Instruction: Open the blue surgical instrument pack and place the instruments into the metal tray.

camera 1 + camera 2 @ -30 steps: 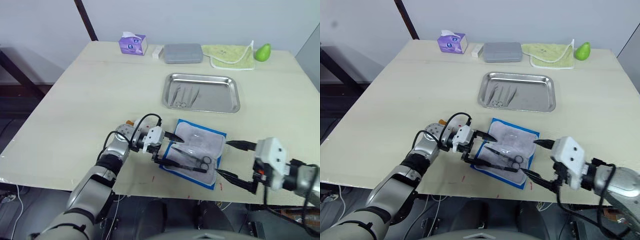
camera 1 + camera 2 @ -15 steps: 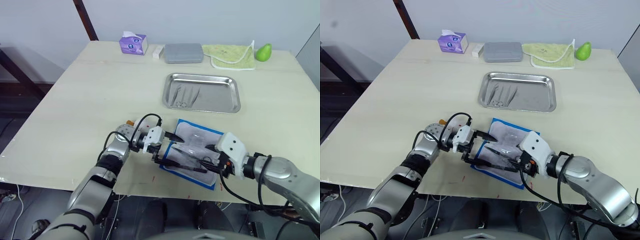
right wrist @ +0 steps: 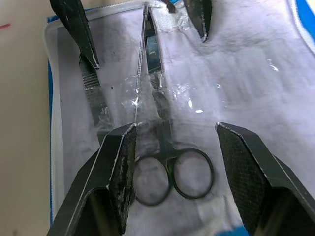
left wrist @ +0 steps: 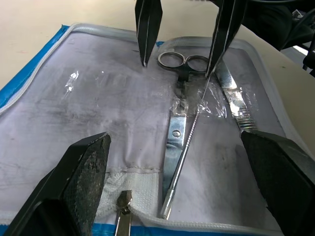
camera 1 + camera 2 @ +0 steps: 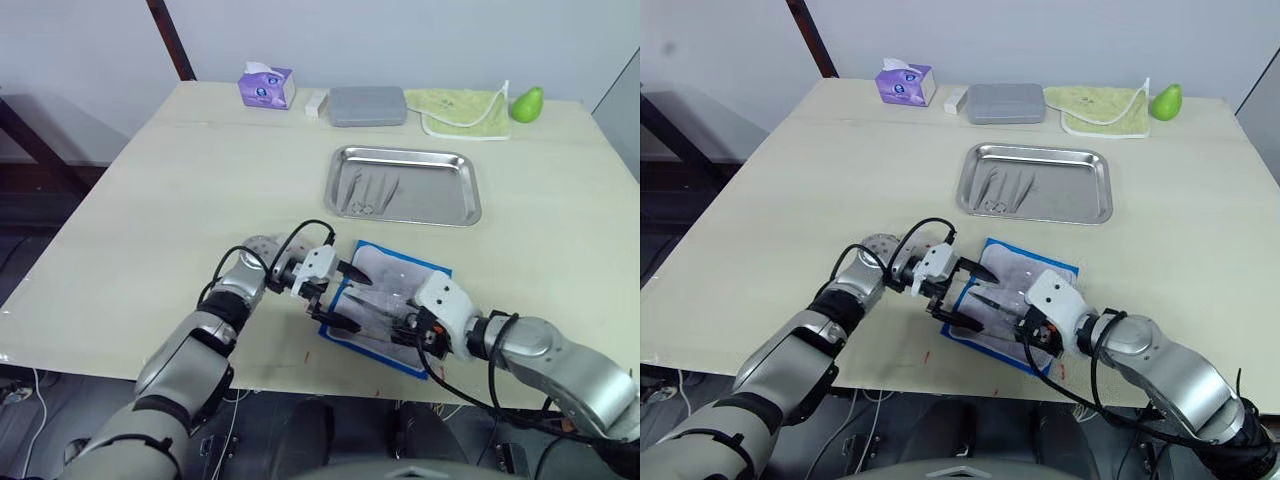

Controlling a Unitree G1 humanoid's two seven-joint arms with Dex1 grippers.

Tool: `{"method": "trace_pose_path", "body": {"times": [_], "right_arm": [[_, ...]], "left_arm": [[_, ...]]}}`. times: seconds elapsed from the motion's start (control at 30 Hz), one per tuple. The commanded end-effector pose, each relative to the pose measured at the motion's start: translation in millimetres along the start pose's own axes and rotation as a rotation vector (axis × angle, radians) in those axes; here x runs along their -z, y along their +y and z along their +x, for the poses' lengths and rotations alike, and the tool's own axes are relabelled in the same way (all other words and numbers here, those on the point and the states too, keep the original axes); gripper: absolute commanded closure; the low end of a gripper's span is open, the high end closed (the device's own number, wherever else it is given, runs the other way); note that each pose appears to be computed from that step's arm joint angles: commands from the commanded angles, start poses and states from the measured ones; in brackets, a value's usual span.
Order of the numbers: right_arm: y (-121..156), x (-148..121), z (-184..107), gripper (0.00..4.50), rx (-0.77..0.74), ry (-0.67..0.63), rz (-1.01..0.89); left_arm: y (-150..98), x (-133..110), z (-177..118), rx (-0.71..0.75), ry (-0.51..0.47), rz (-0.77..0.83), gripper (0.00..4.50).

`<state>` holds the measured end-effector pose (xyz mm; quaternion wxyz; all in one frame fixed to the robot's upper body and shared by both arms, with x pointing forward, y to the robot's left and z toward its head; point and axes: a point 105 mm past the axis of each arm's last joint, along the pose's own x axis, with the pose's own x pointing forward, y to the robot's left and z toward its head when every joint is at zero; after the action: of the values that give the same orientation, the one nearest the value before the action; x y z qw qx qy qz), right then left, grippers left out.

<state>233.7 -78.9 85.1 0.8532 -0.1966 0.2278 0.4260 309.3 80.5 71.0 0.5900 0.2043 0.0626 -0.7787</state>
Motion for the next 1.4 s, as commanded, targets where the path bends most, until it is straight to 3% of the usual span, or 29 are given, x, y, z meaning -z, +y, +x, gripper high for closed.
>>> {"method": "trace_pose_path", "body": {"times": [0.03,0.27,0.53,0.8,1.4], "right_arm": [[-4,-2,0,1.81,0.034,-0.007,-0.014],[-3,2,1,1.81,0.051,-0.004,0.002],[1,-18,-13,1.81,-0.011,-0.137,0.089],[-10,-3,-6,1.81,0.016,-0.056,0.018],[0,8,12,1.81,0.041,0.007,-0.004]], "left_arm": [[-11,9,4,0.074,0.024,-0.032,0.0],[-13,10,2,0.075,0.022,-0.038,0.0],[-16,12,0,0.076,0.027,-0.044,0.0],[-21,16,-2,0.075,0.028,-0.046,0.0],[-18,17,-1,0.067,0.03,-0.053,0.0]]}}
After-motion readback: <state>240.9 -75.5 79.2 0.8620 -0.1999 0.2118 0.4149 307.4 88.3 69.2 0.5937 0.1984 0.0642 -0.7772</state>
